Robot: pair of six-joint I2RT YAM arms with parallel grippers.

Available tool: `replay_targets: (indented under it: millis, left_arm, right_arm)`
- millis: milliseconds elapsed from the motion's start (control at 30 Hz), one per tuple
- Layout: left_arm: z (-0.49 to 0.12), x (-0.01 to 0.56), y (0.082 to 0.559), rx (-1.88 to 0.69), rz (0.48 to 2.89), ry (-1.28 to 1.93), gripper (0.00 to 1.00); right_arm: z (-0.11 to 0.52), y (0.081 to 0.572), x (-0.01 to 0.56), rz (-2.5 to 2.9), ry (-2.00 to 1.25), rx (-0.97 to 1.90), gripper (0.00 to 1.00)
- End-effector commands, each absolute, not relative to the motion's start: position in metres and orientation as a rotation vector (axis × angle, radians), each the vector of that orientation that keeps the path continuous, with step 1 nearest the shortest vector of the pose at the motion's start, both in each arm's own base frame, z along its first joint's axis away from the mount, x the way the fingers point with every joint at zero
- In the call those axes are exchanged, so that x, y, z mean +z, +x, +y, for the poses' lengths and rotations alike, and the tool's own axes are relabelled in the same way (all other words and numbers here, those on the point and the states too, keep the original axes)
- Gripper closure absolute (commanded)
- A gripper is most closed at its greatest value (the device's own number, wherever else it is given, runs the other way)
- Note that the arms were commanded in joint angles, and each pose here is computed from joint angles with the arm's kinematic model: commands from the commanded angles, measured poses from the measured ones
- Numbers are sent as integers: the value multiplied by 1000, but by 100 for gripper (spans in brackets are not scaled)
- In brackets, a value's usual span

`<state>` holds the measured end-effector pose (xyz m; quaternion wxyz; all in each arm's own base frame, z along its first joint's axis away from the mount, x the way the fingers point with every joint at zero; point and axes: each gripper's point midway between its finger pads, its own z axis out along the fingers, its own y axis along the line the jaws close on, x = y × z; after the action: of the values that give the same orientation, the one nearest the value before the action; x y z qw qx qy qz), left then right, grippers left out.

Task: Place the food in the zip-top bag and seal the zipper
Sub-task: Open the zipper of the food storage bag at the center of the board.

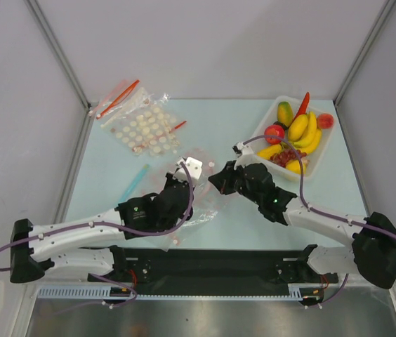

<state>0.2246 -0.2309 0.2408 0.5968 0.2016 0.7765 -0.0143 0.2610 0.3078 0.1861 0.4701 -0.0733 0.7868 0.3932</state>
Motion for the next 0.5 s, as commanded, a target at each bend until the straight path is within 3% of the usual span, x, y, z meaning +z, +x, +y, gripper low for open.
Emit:
replay_targets:
  millis: [0,133,233,367,467]
  left_arm:
    - [-198,258,229,140,1772,380,100]
    - [-209,246,229,123,1790,415,99]
    - [-232,231,231,53,1815,467,100]
    - [-254,218,236,-17,1841,512,100]
    - [-257,216,238,-43,1846,512,100]
  right_arm:
    - [318,271,208,1860,-207,976,100]
    - [315,276,206,1870,-203,955,97]
    - [312,277,206,1867,-200,964,87]
    - [324,267,204,1868,-266,1058,51]
    - [335,262,196,1890,-297,1110,41]
